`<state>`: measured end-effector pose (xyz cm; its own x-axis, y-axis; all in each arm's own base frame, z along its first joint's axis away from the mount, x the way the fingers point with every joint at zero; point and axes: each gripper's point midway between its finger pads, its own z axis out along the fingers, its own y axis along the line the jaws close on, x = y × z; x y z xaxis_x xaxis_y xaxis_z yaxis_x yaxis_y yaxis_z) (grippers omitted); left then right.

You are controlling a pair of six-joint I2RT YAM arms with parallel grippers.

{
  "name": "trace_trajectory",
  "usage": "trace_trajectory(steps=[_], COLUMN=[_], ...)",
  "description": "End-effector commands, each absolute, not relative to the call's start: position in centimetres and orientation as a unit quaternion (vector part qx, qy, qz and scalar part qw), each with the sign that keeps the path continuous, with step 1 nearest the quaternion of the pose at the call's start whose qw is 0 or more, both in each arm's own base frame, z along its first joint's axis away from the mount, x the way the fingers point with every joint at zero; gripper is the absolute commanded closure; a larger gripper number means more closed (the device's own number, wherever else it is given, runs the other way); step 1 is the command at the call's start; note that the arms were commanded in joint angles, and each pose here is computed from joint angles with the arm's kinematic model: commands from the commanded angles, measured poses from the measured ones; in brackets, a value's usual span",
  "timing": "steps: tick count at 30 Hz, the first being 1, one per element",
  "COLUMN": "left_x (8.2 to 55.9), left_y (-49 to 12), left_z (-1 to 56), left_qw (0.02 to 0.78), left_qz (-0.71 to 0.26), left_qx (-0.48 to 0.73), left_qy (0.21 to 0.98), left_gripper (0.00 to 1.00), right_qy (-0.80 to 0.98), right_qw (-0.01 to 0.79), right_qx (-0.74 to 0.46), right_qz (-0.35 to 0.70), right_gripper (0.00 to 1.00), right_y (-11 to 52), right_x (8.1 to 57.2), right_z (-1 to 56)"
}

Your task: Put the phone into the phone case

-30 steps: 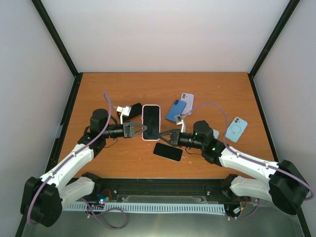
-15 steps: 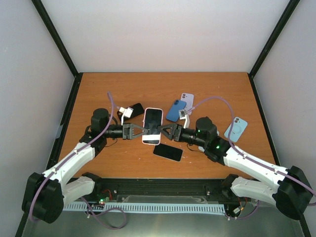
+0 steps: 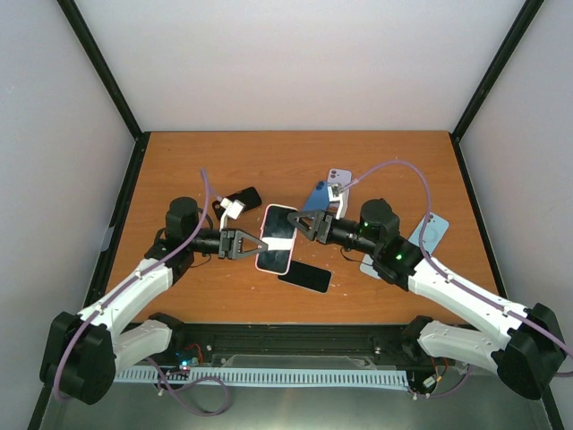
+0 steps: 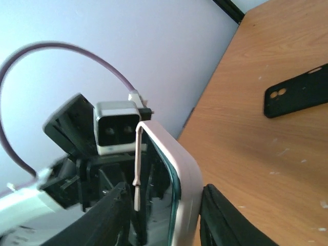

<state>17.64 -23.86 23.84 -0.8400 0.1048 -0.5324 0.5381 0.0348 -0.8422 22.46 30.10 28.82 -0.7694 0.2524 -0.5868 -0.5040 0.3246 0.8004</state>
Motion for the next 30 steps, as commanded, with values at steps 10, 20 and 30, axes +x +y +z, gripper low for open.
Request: trace_trajectory(steps=[10, 20, 30], left_x=[21.7, 23.4, 27.5], left_y=[-23.7, -23.5, -23.9], left_z=[18.8, 16.2, 11.2], left_qw=[0.157, 0.155, 0.140], left_qz=[-0.563, -0.532, -0.488], left_qx=[0.170, 0.136, 0.106], left_qy=[0.793, 0.822, 0.855], left_gripper=[1.00, 1.00, 1.00], right_qy=[0.760, 0.806, 0.828], right_qw=[0.377, 0.336, 0.338], right_qx=[-0.088, -0.044, -0.017], right_qz=[0.522, 0.485, 0.447], right_gripper=[0.97, 0.68, 0.21], right_y=[28.9, 28.5, 26.0], right_x=[23.9, 24.7, 23.9], right_z=[29.9, 25.9, 23.4])
